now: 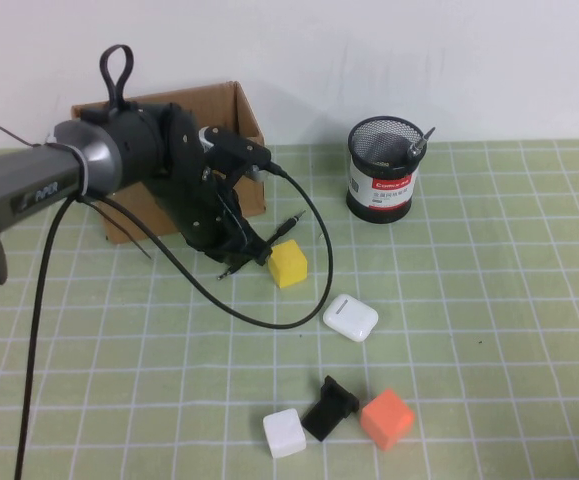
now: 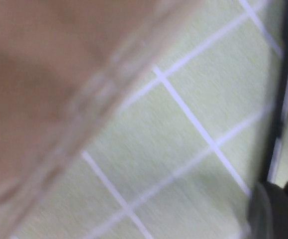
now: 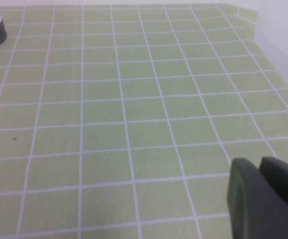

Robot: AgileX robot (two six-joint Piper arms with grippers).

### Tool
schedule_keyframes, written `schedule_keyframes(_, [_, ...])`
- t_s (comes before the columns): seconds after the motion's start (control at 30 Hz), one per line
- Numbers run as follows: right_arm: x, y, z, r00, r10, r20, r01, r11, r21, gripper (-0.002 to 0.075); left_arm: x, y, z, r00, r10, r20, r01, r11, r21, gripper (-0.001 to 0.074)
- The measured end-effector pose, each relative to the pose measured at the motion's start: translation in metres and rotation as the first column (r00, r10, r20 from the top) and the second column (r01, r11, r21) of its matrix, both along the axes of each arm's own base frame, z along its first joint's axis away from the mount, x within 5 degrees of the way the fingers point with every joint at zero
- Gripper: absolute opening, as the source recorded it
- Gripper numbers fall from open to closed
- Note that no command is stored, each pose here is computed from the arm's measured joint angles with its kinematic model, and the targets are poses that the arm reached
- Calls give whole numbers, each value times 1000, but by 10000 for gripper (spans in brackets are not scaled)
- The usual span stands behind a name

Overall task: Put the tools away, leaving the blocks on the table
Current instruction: Pick up the long Screwdriver from the table

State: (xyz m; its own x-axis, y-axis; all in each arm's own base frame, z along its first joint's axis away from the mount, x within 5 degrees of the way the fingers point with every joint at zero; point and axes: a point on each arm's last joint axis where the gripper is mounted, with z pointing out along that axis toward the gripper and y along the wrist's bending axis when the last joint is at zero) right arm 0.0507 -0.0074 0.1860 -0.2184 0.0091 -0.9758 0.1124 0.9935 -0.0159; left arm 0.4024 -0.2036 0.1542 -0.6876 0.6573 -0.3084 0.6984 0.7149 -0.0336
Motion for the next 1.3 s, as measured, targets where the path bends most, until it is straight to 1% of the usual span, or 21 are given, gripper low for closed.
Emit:
schedule_keyframes(0.2, [0, 0, 0, 1000, 0, 0, 0, 1000, 0, -6, -14, 4, 24, 999, -20, -31, 20, 1000, -5, 0])
schedule_keyframes(0.33, [0, 0, 0, 1000, 0, 0, 0, 1000, 0, -6, -29, 7, 35, 992, -46, -116, 44, 999, -14, 0])
schedule_keyframes(0.4, [0, 0, 0, 1000, 0, 0, 0, 1000, 0, -6, -34, 6, 43, 988, -85, -131, 79, 996, -51, 0])
schedule_keyframes(0.53, [0, 0, 0, 1000, 0, 0, 0, 1000, 0, -6, -39, -2, 57, 977, -191, -100, 173, 971, -165, 0])
schedule_keyframes(0.6, [0, 0, 0, 1000, 0, 0, 0, 1000, 0, -6, -38, -5, 56, 975, -208, -80, 190, 963, -189, 0])
schedule_keyframes(0.7, [0, 0, 0, 1000, 0, 0, 0, 1000, 0, -6, -33, -7, 45, 976, -204, -76, 186, 963, -193, 0])
schedule_keyframes(0.8, [0, 0, 0, 1000, 0, 0, 0, 1000, 2, -6, -28, -6, 26, 976, -186, -114, 163, 969, -184, 0])
schedule_keyframes(0.9, [0, 0, 0, 1000, 0, 0, 0, 1000, 2, -6, -22, -2, 9, 979, -142, -148, 115, 978, -176, 0])
schedule_keyframes(0.97, [0, 0, 0, 1000, 0, 0, 0, 1000, 2, -6, -18, 1, 1, 982, -92, -164, 63, 982, -179, 3])
schedule_keyframes(1.07, [0, 0, 0, 1000, 0, 0, 0, 1000, 2, -6, -15, 4, 0, 983, -37, -182, 0, 980, -200, 44])
schedule_keyframes(1.2, [0, 0, 0, 1000, 0, 0, 0, 1000, 0, -6, -15, 3, 0, 980, -29, -195, -13, 977, -212, 118])
schedule_keyframes(1.3, [0, 0, 0, 1000, 0, 0, 0, 1000, 0, -6, -16, 4, 3, 981, -23, -191, -18, 978, -206, 139])
